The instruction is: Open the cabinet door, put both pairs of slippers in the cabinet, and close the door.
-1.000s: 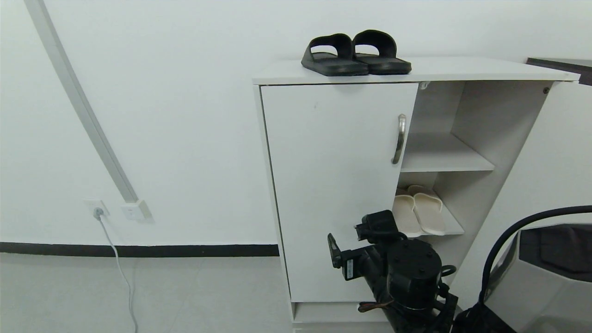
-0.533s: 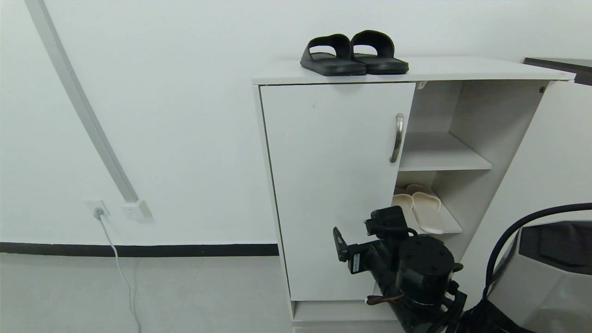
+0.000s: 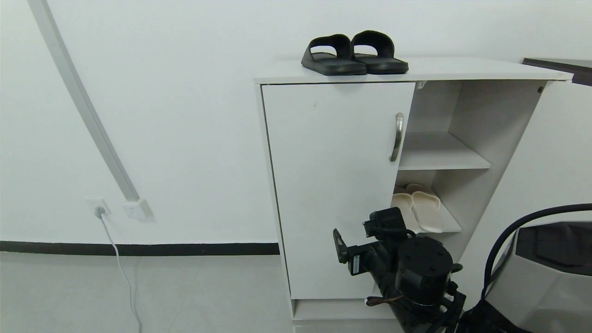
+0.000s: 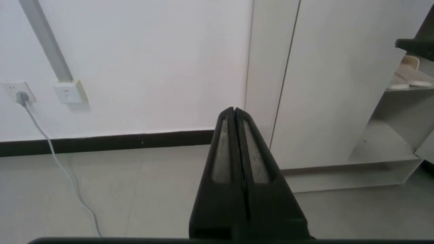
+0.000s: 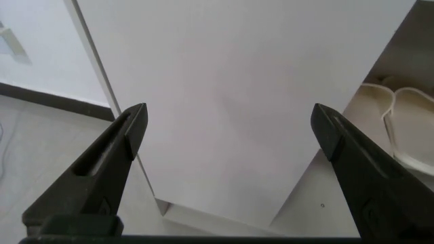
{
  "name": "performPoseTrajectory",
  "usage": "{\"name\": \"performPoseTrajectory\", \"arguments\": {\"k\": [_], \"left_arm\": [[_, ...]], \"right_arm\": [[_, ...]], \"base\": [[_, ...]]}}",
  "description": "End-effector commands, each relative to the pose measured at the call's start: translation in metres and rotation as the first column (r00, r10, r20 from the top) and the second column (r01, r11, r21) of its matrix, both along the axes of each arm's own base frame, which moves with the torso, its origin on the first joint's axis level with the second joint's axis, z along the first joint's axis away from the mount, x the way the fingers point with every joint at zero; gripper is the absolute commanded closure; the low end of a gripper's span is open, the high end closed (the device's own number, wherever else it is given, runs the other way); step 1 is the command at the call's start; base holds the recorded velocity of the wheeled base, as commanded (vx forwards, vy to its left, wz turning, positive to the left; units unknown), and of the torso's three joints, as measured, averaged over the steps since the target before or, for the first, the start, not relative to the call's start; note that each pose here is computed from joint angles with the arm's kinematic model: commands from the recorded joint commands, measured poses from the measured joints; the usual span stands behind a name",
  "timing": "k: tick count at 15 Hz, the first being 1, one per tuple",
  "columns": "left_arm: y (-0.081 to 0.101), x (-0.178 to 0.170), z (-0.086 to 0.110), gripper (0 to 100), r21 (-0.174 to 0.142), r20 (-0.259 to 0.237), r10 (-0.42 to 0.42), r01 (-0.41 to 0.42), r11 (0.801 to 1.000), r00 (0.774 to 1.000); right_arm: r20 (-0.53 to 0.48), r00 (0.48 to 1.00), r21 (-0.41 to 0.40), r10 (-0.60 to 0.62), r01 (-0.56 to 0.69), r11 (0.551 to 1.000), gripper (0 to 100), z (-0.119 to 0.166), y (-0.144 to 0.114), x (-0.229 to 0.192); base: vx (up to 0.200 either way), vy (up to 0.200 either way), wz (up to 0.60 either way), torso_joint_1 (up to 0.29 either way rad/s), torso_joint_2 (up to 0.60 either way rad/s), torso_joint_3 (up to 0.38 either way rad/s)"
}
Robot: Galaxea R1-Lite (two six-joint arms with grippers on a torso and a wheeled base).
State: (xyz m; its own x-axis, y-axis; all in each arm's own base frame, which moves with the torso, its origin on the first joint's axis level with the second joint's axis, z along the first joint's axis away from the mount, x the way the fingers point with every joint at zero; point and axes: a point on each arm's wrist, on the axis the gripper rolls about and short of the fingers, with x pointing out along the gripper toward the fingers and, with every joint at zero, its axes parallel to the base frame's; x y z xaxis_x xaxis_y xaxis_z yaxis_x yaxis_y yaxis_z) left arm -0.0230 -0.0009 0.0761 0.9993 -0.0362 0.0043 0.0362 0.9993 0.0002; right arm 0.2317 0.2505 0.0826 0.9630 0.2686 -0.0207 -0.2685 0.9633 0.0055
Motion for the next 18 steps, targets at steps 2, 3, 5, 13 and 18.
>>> {"name": "performPoseTrajectory", "arguments": {"k": [2,3,5,13,18], "left_arm": [[0.0,0.0001,0.0,100,0.0,-0.001,0.001,-0.001,1.0,1.0],[0.0,0.0001,0.0,100,0.0,-0.001,0.001,-0.001,1.0,1.0],[0.0,0.0001,0.0,100,0.0,-0.001,-0.001,0.001,1.0,1.0],[0.0,0.0001,0.0,100,0.0,-0.001,-0.001,0.001,1.0,1.0],[0.0,0.0001,0.0,100,0.0,-0.001,-0.001,0.001,1.0,1.0]], "right_arm": [[0.002,1.0,-0.002,-0.001,0.001,1.0,0,-0.0002,0.0005,0.0007],[0.002,1.0,-0.002,-0.001,0.001,1.0,0,-0.0002,0.0005,0.0007],[0.002,1.0,-0.002,-0.001,0.001,1.0,0,-0.0002,0.0005,0.0007],[0.0,1.0,-0.005,0.001,-0.001,1.0,0,-0.0007,0.0001,0.0003],[-0.002,1.0,-0.007,0.003,-0.003,1.0,0,-0.0012,0.0003,-0.0002]], "base": [[0.0,0.0,0.0,-0.002,-0.12,-0.139],[0.0,0.0,0.0,0.012,-0.15,-0.29],[0.0,0.0,0.0,0.041,-0.45,-0.351],[0.0,0.0,0.0,0.1,-0.45,-0.345],[0.0,0.0,0.0,0.16,-0.48,-0.319]]}}
